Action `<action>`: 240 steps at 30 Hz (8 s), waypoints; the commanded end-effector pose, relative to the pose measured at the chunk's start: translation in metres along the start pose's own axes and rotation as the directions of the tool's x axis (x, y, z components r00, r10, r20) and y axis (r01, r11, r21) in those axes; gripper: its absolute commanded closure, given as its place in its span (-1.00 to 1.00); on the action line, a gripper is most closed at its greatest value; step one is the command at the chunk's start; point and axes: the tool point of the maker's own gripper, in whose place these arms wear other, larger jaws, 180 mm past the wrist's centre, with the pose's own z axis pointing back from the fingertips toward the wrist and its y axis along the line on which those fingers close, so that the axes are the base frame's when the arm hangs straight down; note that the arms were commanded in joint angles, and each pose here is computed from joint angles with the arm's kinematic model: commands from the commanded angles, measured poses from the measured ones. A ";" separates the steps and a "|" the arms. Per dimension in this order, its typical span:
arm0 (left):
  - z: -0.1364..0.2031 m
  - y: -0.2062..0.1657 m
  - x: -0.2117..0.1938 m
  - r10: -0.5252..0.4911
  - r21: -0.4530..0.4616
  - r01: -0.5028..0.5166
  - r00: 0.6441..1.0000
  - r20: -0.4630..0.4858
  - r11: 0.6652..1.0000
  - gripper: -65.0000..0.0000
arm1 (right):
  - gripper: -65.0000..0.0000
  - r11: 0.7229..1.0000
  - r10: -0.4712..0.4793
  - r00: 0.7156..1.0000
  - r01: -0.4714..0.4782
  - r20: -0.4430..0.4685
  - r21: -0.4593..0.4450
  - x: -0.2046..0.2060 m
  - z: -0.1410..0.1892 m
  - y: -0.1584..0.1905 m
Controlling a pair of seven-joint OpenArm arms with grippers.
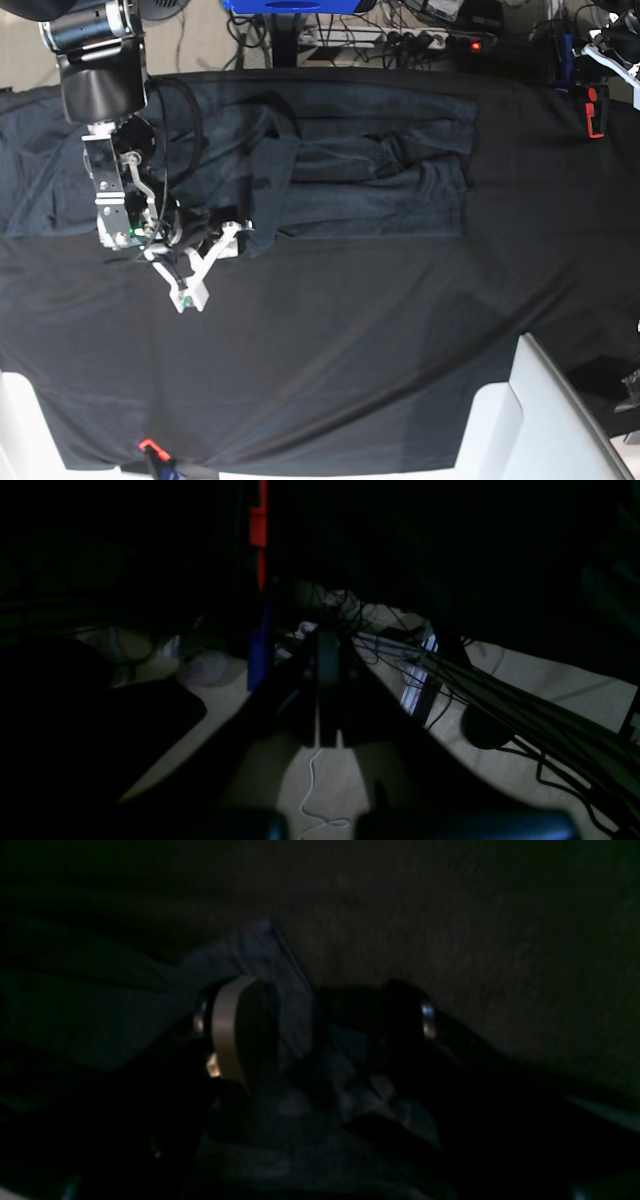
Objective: Fold the T-shirt properly
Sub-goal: 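Carry the folded fabric with the right gripper across toward the left gripper, then release the fabric and pull the right gripper back toward the collar, then lower the left gripper onto the folded edge and smooth it outward, then move the left gripper inward along the folded shirt toward the right gripper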
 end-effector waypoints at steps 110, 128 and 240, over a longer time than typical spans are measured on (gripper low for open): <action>0.000 -0.002 0.012 -0.005 -0.004 0.005 0.999 0.036 1.000 1.00 | -0.48 0.731 0.431 0.826 -0.556 0.364 0.395 0.016 0.061 0.311; -0.013 -0.068 0.046 -0.034 -0.188 0.067 0.985 0.172 0.980 -0.10 | -0.35 0.995 0.097 0.926 -0.104 0.364 0.000 0.003 0.112 0.050; -0.053 -0.363 0.056 -0.258 -0.524 0.260 0.963 0.079 0.811 1.00 | -0.35 0.988 0.004 0.957 0.041 0.289 -0.148 -0.043 0.104 -0.033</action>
